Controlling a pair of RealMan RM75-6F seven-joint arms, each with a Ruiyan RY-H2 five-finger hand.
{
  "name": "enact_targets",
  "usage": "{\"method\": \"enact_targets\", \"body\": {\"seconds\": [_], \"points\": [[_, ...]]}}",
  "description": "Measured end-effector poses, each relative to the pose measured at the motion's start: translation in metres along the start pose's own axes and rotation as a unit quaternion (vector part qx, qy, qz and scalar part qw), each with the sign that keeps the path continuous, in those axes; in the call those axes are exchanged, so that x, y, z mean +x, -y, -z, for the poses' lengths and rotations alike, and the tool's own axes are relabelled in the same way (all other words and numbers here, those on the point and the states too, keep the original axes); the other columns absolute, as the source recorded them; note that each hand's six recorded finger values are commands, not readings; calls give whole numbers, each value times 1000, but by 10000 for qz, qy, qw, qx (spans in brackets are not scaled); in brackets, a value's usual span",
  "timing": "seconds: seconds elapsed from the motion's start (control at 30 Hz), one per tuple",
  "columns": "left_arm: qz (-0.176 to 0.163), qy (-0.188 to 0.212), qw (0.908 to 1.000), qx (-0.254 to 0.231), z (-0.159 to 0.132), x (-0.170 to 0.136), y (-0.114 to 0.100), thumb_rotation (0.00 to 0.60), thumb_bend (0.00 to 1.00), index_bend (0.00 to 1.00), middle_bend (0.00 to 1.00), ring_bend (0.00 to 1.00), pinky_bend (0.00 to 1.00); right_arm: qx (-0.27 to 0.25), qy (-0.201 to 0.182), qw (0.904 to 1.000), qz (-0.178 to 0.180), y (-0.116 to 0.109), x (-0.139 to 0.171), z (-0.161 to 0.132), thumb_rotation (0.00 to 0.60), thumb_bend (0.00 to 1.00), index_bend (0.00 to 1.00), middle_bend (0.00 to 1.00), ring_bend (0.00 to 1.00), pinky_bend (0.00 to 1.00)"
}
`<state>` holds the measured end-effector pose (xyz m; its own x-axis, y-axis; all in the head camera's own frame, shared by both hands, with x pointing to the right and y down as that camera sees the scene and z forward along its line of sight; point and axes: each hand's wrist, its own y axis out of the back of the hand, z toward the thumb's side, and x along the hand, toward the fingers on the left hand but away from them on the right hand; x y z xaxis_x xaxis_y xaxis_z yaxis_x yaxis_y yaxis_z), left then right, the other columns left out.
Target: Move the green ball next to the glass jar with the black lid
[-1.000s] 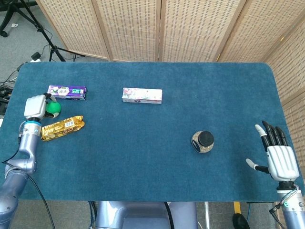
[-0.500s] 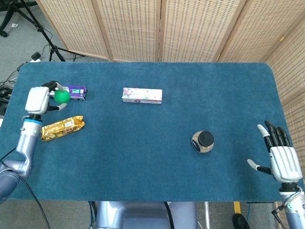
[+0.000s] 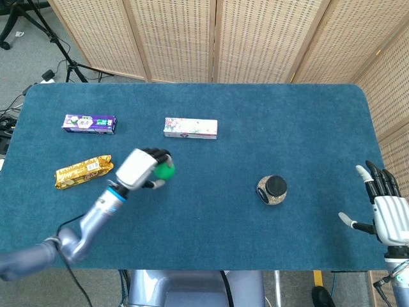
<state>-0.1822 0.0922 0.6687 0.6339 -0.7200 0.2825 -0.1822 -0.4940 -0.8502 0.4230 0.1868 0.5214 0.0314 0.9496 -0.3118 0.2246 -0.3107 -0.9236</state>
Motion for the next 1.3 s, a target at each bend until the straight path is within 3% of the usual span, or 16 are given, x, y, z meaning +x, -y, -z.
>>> {"method": "enact_targets", "body": {"seconds": [0.1,0.3,0.37,0.4,0.47,0.5,0.57,0.77,0.97,1.17,1.3], "points": [[218,89,9996,-134,-24,14,24,600,307,603,429,438,572,-16,24,10000,19,-1,0,1,600,0,0,0,0,0],[508,-56,9987,-26,-33,31,50,600,249,571,404,403,572,-40,69,10000,38,-3,-1,4,600,0,0,0,0,0],[509,-91,9987,6,-33,33,52,600,182,453,279,267,513,-53,75,9999,46,-4,-1,5,600,0,0,0,0,0],[533,-103,9985,9,-32,33,53,600,145,351,166,154,439,-58,76,9999,52,-4,-1,5,600,0,0,0,0,0],[564,-110,9983,-17,-32,32,53,600,111,182,36,30,296,-64,73,9999,65,-5,-1,5,600,0,0,0,0,0],[573,-109,9983,-64,-33,31,52,600,101,97,4,3,231,-64,74,9999,70,-6,0,6,600,0,0,0,0,0],[574,-94,9982,-154,-34,29,49,600,89,18,0,0,149,-60,77,9999,89,-7,0,6,600,0,0,0,0,0],[365,-84,9986,-368,-26,17,19,600,39,0,0,0,17,15,18,10000,45,-4,2,3,600,0,0,0,0,0],[-313,-438,9982,-276,10,-20,-37,600,0,0,0,0,0,126,-150,9998,15,1,1,-4,600,0,0,0,0,0],[-653,-1256,9899,-42,57,-84,-86,600,0,0,0,0,0,480,-593,9971,-25,6,-9,-21,600,0,0,0,0,0],[-743,-2004,9768,153,86,-129,-110,600,0,0,0,0,0,587,-1045,9927,-128,9,-19,-41,600,0,0,0,0,0]]}}
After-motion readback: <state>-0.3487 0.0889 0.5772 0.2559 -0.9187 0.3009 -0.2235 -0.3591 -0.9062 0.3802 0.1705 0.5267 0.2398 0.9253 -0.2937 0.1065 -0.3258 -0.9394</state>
